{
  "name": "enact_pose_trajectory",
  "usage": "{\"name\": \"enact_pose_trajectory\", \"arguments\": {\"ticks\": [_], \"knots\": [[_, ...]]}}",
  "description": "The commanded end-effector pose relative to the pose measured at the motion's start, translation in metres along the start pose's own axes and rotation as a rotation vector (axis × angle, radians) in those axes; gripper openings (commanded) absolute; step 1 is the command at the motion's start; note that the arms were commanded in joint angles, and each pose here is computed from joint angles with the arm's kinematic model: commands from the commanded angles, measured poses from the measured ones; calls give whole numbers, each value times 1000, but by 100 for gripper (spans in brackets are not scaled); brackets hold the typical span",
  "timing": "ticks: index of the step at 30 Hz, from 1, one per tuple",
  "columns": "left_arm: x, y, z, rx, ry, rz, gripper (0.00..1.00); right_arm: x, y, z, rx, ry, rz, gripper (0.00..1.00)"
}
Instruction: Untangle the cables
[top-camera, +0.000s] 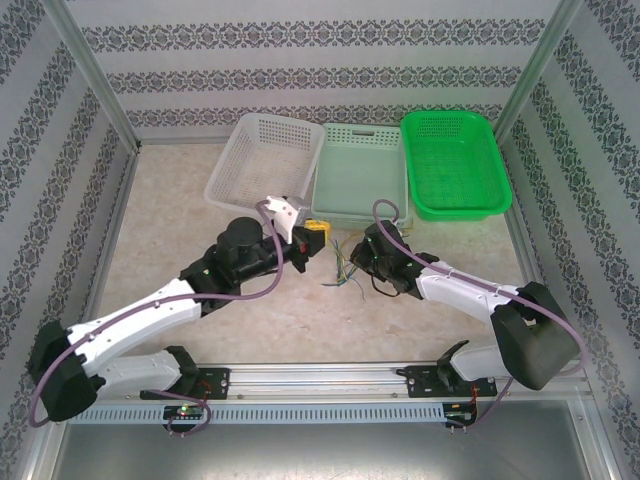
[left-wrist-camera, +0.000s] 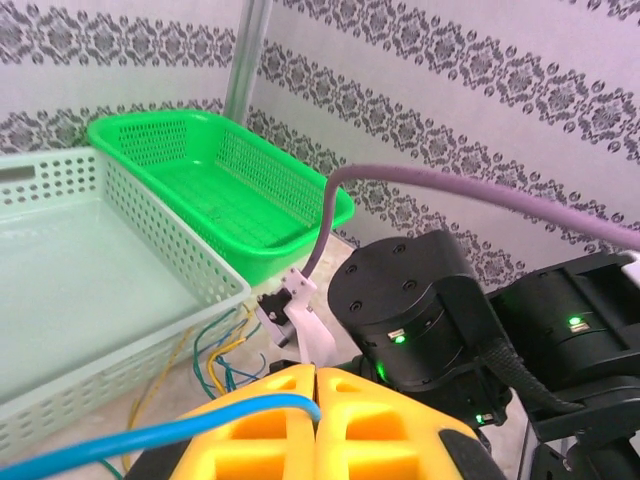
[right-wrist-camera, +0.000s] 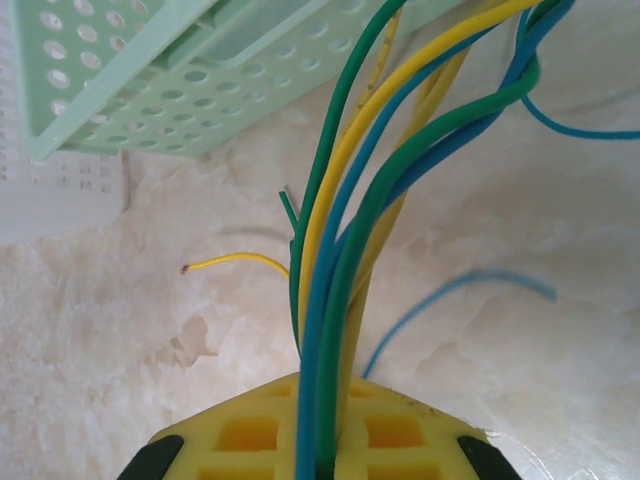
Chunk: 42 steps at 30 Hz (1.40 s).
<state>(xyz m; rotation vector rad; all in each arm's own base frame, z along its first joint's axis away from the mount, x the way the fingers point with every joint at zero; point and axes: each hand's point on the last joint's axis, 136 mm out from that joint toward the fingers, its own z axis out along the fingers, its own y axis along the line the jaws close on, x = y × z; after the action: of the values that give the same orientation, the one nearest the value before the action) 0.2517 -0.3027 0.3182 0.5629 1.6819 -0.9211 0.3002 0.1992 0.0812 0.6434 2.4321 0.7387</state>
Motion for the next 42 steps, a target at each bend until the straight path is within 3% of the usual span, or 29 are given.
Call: {"name": "enact_pose_trajectory", "arguments": {"ticks": [1,7,15,23,34,42], "knots": [[-41,-9,-24,-19,-96,57,0,4,-26,7,93,-25,4,0],[-47,-4,-42,-65,-106,66,0,7,-30,11,109,-23,4,0],[-106,-11,-86,-133,-229,143,0,14,-49,19,161,-14,14,0],[-154,-11,-102,-212,-324,208,0,20,-58,24,185,-1,13,0],[-202,-15,-71,-231,-320,323,0,27,-72,27,213,12,11,0],[-229,19,-1,-213,-273,313,0,31,-68,32,200,42,-29,1]]}}
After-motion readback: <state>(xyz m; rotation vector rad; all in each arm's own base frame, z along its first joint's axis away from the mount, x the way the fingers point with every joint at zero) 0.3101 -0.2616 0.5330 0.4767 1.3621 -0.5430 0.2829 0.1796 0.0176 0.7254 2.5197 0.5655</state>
